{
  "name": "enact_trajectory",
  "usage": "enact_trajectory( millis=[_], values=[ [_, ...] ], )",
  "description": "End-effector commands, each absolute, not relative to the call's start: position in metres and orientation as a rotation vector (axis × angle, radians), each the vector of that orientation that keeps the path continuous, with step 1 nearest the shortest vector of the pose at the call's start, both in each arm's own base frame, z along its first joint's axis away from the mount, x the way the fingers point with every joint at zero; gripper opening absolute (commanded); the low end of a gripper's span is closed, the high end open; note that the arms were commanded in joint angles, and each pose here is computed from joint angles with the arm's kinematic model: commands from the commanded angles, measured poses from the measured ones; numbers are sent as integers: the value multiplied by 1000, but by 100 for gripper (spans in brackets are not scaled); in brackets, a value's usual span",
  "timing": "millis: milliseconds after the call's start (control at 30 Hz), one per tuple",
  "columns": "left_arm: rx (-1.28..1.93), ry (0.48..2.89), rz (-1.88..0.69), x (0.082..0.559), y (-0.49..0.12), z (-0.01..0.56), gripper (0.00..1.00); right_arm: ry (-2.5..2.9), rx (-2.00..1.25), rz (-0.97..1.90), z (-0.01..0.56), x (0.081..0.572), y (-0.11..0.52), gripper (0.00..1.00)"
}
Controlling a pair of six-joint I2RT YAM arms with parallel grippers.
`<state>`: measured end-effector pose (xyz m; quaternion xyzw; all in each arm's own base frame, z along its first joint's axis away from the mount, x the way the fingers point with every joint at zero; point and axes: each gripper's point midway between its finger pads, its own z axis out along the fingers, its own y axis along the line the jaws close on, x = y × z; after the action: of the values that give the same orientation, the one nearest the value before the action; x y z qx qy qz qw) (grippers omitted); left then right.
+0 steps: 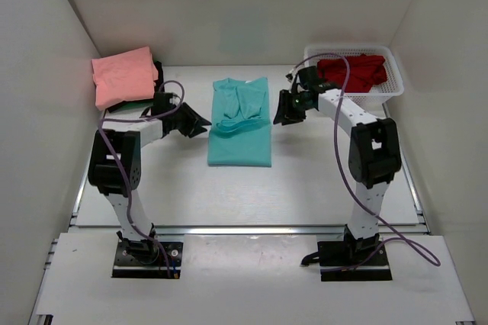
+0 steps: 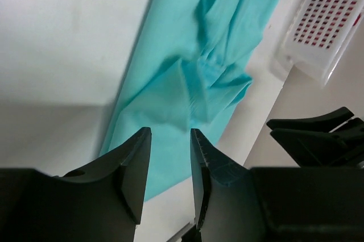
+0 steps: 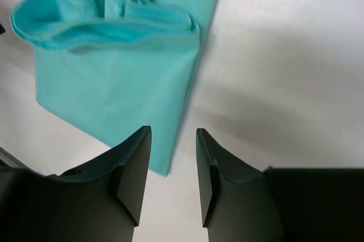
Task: Fold and stack the t-shirts
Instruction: Fold the folded rectangular tshirt in 1/3 of the way, then grab one side of the 2/3 rectangular tshirt with both arms
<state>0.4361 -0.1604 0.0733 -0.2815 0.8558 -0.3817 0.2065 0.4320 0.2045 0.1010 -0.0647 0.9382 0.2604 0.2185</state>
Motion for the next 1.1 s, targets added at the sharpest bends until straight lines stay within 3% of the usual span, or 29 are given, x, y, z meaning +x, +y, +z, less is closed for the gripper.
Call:
enact_trajectory(
  millis=[0, 333, 633, 1067],
  values=[
    [-726, 2357, -1127, 408, -170, 96, 45, 2484, -142, 690, 130, 428, 192, 35],
    [-562, 2595, -588, 336, -147, 58, 50, 2590, -150, 736, 82, 345, 212, 43],
    [-599, 2658, -470, 309, -142, 30, 52, 2693, -141, 804, 48, 324, 239, 44],
    [-620, 2645, -538, 317, -166, 19, 52, 2792, -65, 757, 18, 307, 244, 43]
  ],
)
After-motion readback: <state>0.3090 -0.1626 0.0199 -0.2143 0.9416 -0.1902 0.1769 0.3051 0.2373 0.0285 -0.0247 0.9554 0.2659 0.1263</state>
